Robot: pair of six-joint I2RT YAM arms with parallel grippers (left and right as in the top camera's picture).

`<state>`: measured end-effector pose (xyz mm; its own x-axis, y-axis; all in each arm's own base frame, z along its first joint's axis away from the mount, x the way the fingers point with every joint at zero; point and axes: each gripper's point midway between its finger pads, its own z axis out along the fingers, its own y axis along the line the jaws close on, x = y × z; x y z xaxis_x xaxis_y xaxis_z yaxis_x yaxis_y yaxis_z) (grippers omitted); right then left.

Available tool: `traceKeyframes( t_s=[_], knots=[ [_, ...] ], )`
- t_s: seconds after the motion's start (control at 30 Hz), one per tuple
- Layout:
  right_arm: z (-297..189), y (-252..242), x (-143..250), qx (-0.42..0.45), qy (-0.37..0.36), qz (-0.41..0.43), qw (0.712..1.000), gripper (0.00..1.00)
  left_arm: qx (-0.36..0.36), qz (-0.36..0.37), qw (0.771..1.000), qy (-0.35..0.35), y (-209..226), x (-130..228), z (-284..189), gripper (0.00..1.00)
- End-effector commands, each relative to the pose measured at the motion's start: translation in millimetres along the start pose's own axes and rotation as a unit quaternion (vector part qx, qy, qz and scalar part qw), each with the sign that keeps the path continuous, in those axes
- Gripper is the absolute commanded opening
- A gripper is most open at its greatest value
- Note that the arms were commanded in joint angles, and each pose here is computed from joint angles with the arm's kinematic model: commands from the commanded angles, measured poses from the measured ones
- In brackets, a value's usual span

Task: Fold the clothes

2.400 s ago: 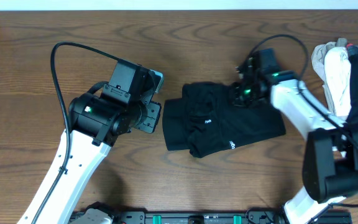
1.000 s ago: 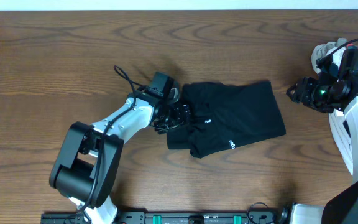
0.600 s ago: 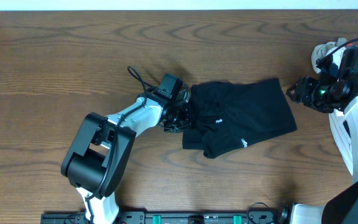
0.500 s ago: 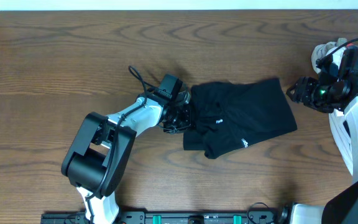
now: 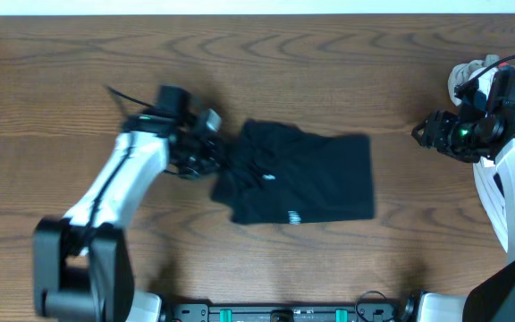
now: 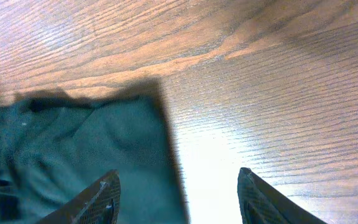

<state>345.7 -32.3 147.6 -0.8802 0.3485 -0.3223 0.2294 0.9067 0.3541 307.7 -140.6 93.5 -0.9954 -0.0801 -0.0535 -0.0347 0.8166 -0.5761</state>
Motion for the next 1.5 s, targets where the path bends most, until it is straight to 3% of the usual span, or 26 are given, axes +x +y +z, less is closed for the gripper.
traceKeyframes(
  t_s=[0.0, 0.07, 0.13, 0.17, 0.3, 0.47, 1.17, 1.47],
  knots=[
    [-8.0, 2.4, -6.3, -0.003, -0.014, -0.011, 1.000, 0.59, -0.025, 0.034, 0.999, -0.031, 14.7, -11.2, -20.2, 0.10],
    [-8.0, 2.4, -6.1, -0.003, -0.013, -0.011, 1.000, 0.59, -0.052, 0.024, 0.998, -0.025, 29.7, -9.1, -21.6, 0.23],
    [-8.0, 2.3, -5.4, -0.003, -0.012, -0.011, 1.000, 0.59, -0.088, 0.012, 0.996, -0.019, 46.0, -6.0, -23.0, 0.46],
    [-8.0, 2.3, -4.8, -0.002, -0.011, -0.010, 1.000, 0.59, -0.105, 0.007, 0.994, -0.015, 53.5, -4.3, -23.7, 0.53],
    [-8.0, 1.9, -3.2, -0.002, -0.008, -0.009, 1.000, 0.59, -0.158, -0.016, 0.987, -0.011, 78.8, 0.1, -32.9, 0.66],
    [-7.9, 2.1, -3.1, -0.002, -0.007, -0.009, 1.000, 0.59, -0.158, -0.061, 0.986, -0.009, 96.8, 6.4, -35.6, 0.78],
    [-7.9, 1.5, 1.6, -0.001, 0.002, -0.006, 1.000, 0.58, 0.009, -0.088, 0.996, 0.031, 103.0, 3.4, 56.1, 0.83],
    [-7.9, 1.6, 0.3, -0.001, -0.001, -0.006, 1.000, 0.57, 0.014, -0.063, 0.997, 0.031, 101.3, -2.2, 77.2, 0.82]
  ],
)
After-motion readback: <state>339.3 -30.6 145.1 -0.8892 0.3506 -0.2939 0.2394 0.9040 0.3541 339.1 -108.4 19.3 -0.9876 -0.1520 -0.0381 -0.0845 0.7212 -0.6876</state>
